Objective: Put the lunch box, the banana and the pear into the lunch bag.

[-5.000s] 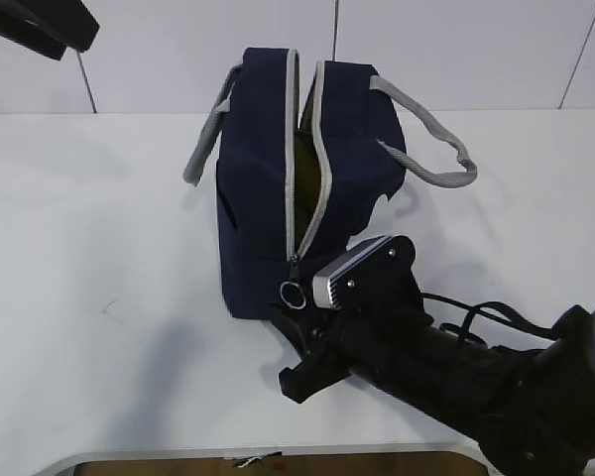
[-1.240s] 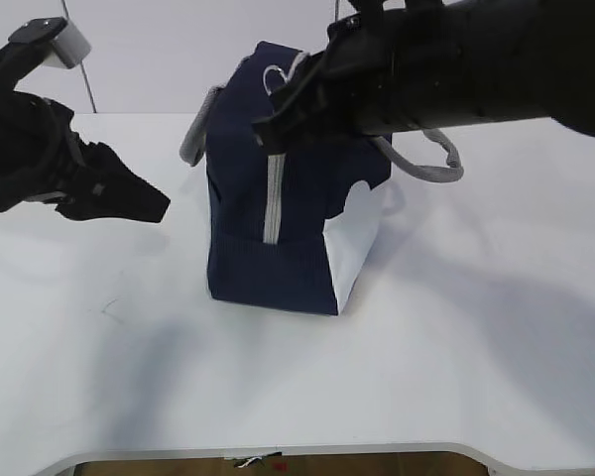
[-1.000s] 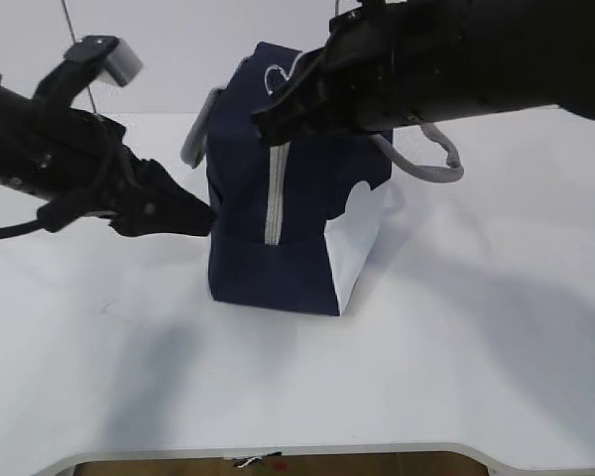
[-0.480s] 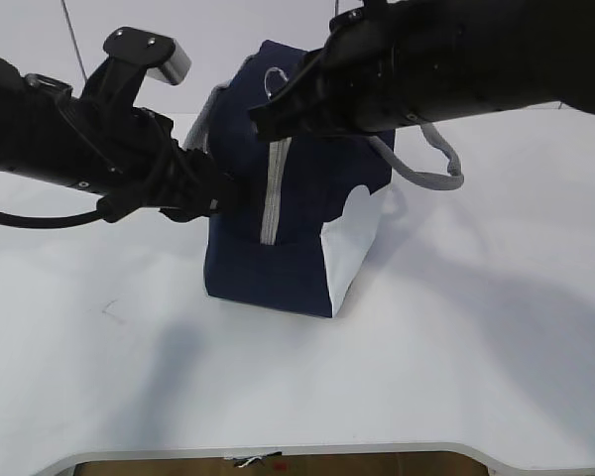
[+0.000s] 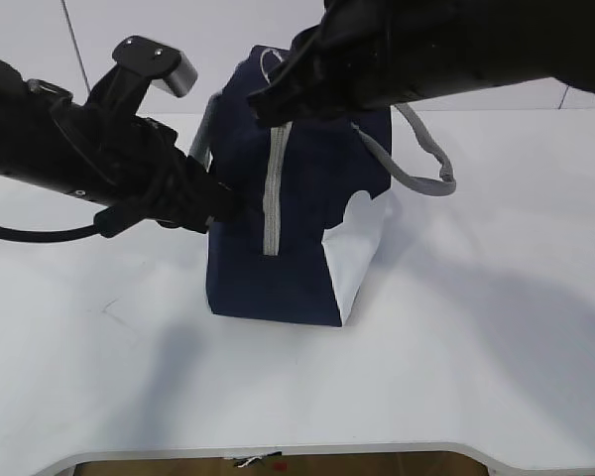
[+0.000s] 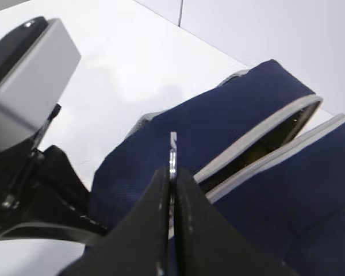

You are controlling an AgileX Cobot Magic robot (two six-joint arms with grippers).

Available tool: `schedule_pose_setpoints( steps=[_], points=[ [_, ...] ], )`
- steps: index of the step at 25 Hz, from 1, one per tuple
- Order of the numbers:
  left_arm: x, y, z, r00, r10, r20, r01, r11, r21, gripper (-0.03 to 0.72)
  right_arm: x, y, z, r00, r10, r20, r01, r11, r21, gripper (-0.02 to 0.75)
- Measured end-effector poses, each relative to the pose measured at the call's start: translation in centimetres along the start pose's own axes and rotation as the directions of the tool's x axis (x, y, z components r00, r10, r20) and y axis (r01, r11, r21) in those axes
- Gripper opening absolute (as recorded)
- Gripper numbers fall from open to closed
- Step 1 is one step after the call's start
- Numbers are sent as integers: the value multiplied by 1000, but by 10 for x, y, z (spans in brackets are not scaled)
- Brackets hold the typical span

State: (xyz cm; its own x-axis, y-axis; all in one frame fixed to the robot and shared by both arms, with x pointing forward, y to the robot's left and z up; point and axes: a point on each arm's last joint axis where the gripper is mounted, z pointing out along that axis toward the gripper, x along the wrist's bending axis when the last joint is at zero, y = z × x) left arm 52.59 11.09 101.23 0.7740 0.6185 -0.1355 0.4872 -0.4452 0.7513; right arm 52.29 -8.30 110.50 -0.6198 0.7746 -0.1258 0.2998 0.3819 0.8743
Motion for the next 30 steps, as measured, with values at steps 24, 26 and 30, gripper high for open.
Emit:
schedule_pose_setpoints(
  steps=[24,26,30],
  points=[
    [-16,-11,-30,987,153,42,-155,986,55,6,-62,29,40,987,-9,159,16,999,-43,17],
    [-19,-11,-33,984,168,54,-172,983,61,6,-65,30,45,985,-24,168,32,999,-41,17],
    [-15,-14,-38,984,170,58,-174,981,89,6,-70,25,54,982,-54,182,57,998,-11,17]
  ],
)
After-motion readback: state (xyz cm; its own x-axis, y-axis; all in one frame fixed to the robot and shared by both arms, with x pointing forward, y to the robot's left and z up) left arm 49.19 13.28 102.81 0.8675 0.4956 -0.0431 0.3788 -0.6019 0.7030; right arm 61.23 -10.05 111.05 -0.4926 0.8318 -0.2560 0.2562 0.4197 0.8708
